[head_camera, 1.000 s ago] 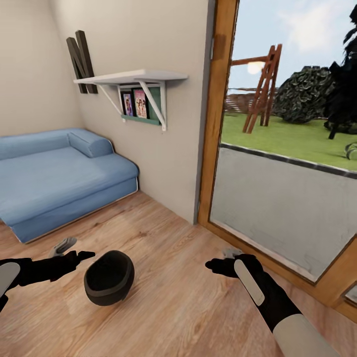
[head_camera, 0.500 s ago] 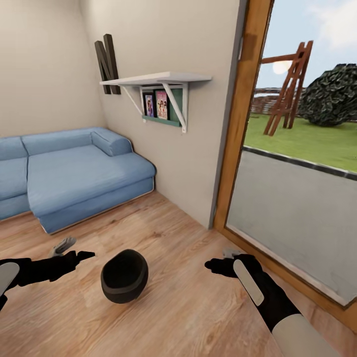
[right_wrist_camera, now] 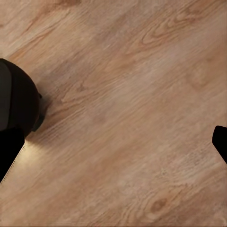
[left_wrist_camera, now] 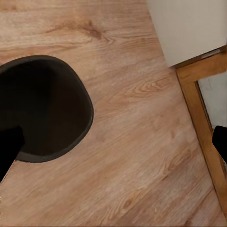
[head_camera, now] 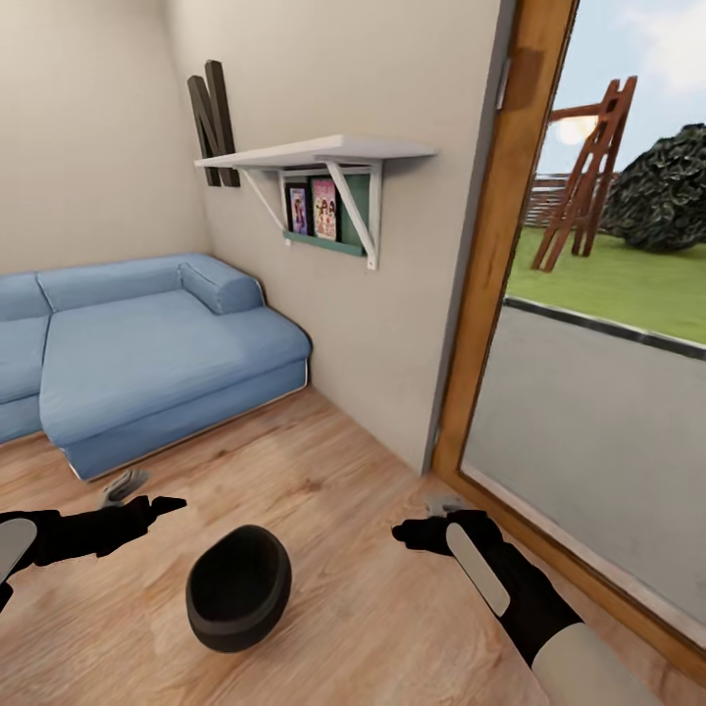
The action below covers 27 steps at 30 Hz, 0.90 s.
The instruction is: Place each of the two pumpkins and all three candles from the living room inside a cabinet in the living room (use any cabinet), then make sure every cabinet is closed, and position the cauldron so it is next to a table in the living room.
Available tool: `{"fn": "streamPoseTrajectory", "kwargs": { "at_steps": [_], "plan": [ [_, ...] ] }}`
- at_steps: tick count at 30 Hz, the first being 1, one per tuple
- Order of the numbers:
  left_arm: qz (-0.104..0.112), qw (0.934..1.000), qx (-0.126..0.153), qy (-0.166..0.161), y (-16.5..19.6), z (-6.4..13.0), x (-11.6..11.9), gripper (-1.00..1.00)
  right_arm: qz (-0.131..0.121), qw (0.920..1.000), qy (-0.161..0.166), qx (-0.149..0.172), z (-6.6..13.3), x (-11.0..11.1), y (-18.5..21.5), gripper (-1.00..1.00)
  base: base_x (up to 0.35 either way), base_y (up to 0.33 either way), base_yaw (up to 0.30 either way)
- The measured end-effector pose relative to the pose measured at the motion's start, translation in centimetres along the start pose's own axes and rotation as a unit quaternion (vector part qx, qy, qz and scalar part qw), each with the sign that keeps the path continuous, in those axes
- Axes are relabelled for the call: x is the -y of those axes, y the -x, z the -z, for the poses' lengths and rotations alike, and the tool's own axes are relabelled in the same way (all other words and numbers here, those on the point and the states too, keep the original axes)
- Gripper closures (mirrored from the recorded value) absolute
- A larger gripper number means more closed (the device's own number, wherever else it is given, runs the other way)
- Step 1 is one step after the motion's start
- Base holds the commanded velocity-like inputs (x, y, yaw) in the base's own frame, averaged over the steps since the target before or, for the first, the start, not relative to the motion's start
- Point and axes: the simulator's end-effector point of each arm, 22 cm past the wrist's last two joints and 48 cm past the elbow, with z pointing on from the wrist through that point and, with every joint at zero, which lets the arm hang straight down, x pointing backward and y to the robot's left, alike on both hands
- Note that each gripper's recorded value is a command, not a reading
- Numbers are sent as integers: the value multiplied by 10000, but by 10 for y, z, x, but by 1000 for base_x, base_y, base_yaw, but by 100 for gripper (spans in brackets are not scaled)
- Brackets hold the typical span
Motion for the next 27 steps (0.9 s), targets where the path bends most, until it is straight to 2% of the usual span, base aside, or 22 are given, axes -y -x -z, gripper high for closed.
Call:
{"fn": "streamPoseTrajectory", "kwargs": {
  "at_steps": [7, 12, 14, 18, 20, 24, 27],
  "plan": [
    [1, 10000, -1, 2, 0, 0, 0, -100, 43, 10000, -14, -29, -1, -1, -2, -100, 328, 0, 268],
    [-9, 10000, -5, 29, 0, -1, -1, -100, 38, 9999, 98, 26, 3, -13, 4, -100, 284, 0, 70],
    [3, 10000, -17, 65, -1, -1, -5, -100, 32, 9999, 138, -47, 2, -22, 1, -100, 269, 0, 12],
    [34, 9998, -39, 192, -1, -1, -16, -100, 290, 9979, 32, -582, 9, -45, -1, -100, 265, 0, 4],
    [16, 9997, -31, 249, 1, 1, -20, -100, 363, 9971, -9, -667, 11, -54, -1, -100, 278, 0, 1],
    [-36, 9977, -33, 672, 1, 3, -40, -100, 425, 9960, -68, -784, 12, -71, -4, -100, 283, 0, 0],
    [-59, 9926, -51, 1214, 0, 6, -62, -100, 442, 9955, -233, -802, 12, -72, -5, -100, 259, 0, 0]
  ]
}}
